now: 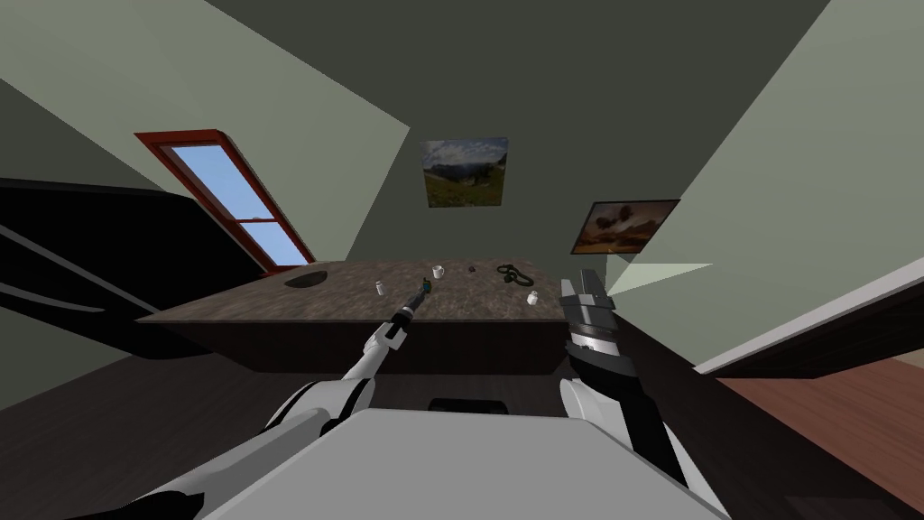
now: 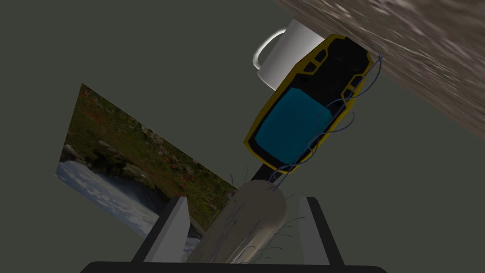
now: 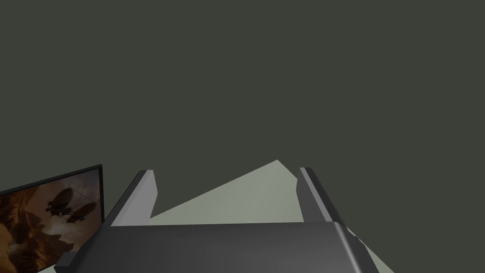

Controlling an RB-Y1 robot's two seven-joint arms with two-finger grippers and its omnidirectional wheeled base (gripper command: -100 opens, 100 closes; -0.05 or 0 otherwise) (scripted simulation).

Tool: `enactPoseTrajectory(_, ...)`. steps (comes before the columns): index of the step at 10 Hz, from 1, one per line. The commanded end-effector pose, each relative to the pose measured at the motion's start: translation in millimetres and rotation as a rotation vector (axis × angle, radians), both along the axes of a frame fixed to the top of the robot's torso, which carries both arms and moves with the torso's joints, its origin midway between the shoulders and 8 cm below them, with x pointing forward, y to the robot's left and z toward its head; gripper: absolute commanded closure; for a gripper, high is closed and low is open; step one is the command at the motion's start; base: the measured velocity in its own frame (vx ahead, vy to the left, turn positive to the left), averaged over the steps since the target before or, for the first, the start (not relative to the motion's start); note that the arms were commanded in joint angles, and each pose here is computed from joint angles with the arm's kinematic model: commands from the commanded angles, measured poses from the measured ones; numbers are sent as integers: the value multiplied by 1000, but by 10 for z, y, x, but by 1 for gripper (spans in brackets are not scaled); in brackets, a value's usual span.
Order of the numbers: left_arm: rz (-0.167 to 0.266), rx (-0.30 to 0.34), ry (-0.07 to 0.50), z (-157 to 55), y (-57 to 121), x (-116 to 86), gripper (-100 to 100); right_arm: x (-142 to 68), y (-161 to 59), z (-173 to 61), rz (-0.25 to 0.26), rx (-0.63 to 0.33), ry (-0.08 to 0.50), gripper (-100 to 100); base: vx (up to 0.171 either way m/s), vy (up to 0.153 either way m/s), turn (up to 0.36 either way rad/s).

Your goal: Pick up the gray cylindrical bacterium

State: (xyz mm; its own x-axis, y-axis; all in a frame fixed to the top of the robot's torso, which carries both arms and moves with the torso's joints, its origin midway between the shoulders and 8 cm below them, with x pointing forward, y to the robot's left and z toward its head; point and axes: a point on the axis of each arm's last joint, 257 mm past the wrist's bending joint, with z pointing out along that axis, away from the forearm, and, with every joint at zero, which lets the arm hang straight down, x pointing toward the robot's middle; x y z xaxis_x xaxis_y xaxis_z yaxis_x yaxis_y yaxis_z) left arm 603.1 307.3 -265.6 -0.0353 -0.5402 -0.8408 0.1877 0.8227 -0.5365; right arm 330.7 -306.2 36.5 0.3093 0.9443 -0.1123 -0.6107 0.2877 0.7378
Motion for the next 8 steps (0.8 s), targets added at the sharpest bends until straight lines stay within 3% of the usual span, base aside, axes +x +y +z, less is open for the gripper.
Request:
enactPoseTrajectory(1,0,0,0,0,0,0,100,0,0,0,0,0,0,0,0,0,0)
enactPoseTrajectory(4,-1,-1,-4,15,-7,5,100,0,0,0,0,0,0,0,0,0,0)
enactPoseTrajectory(5,-1,-1,-3,13,-5,4,0,0,0,0,0,0,0,0,0,0,0)
enactPoseTrajectory(6,0,10,19,-126,-36,-110,100,0,0,0,0,0,0,0,52,31,6)
enactPoseTrajectory(8,3,12,22,-163,-12,-163,100,0,0,0,0,0,0,0,50,15,-4)
